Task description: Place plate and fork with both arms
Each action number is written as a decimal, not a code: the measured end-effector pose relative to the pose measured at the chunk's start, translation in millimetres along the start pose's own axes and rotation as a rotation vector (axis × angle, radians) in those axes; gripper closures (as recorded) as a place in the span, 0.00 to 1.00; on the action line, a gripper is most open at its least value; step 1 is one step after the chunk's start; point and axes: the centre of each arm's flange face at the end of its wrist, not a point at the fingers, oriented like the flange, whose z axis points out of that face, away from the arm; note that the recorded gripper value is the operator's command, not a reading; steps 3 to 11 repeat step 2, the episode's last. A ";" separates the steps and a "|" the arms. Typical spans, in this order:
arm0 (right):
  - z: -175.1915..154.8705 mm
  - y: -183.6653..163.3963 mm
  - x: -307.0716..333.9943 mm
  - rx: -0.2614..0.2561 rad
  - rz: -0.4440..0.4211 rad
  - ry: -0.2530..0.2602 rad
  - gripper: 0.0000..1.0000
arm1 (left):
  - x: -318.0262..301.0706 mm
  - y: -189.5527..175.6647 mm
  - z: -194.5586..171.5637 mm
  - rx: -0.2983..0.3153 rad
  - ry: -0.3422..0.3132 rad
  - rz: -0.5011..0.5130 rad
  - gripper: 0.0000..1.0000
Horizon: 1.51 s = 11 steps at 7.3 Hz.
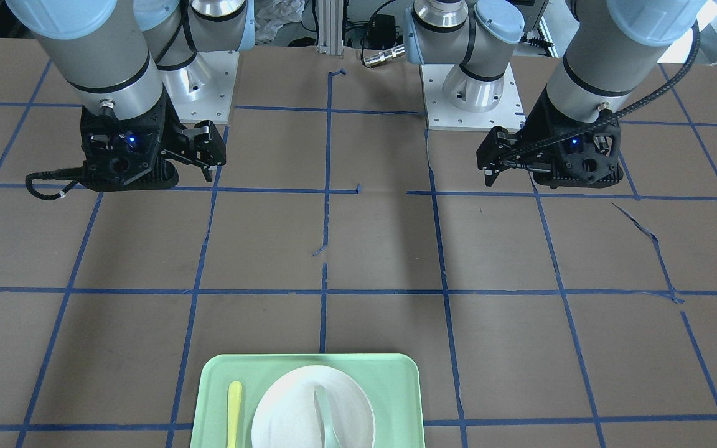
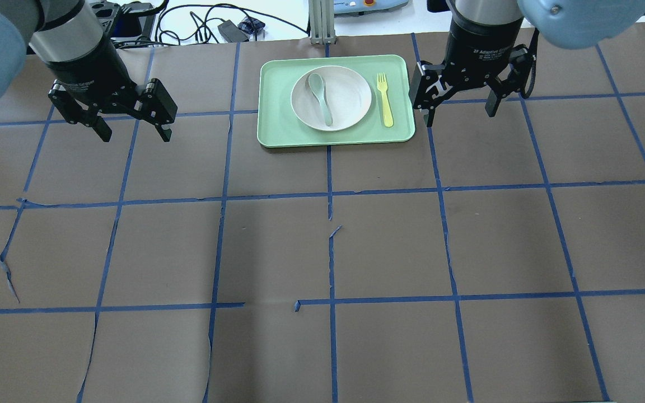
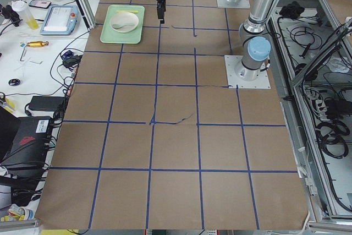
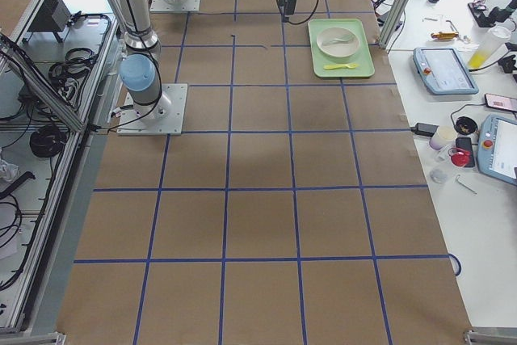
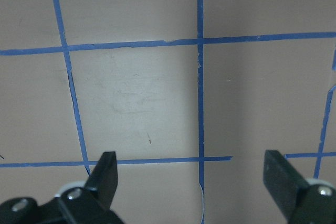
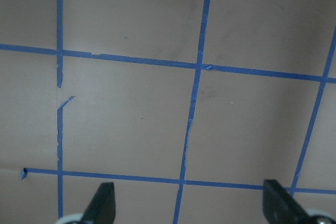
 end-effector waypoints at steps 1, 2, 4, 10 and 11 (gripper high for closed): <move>-0.2 -0.2 -0.5 0.003 -0.001 0.000 0.00 | 0.4 1.2 0.0 0.000 0.000 0.001 0.00; -0.2 -0.3 -0.9 0.004 -0.001 -0.002 0.00 | 0.8 2.6 0.2 -0.001 0.000 0.001 0.00; -0.2 -0.3 -0.9 0.004 -0.001 -0.002 0.00 | 0.8 2.6 0.2 -0.001 0.000 0.001 0.00; -0.2 -0.3 -0.9 0.004 -0.001 -0.002 0.00 | 0.8 2.6 0.2 -0.001 0.000 0.001 0.00; -0.2 -0.3 -0.9 0.004 -0.001 -0.002 0.00 | 0.8 2.6 0.2 -0.001 0.000 0.001 0.00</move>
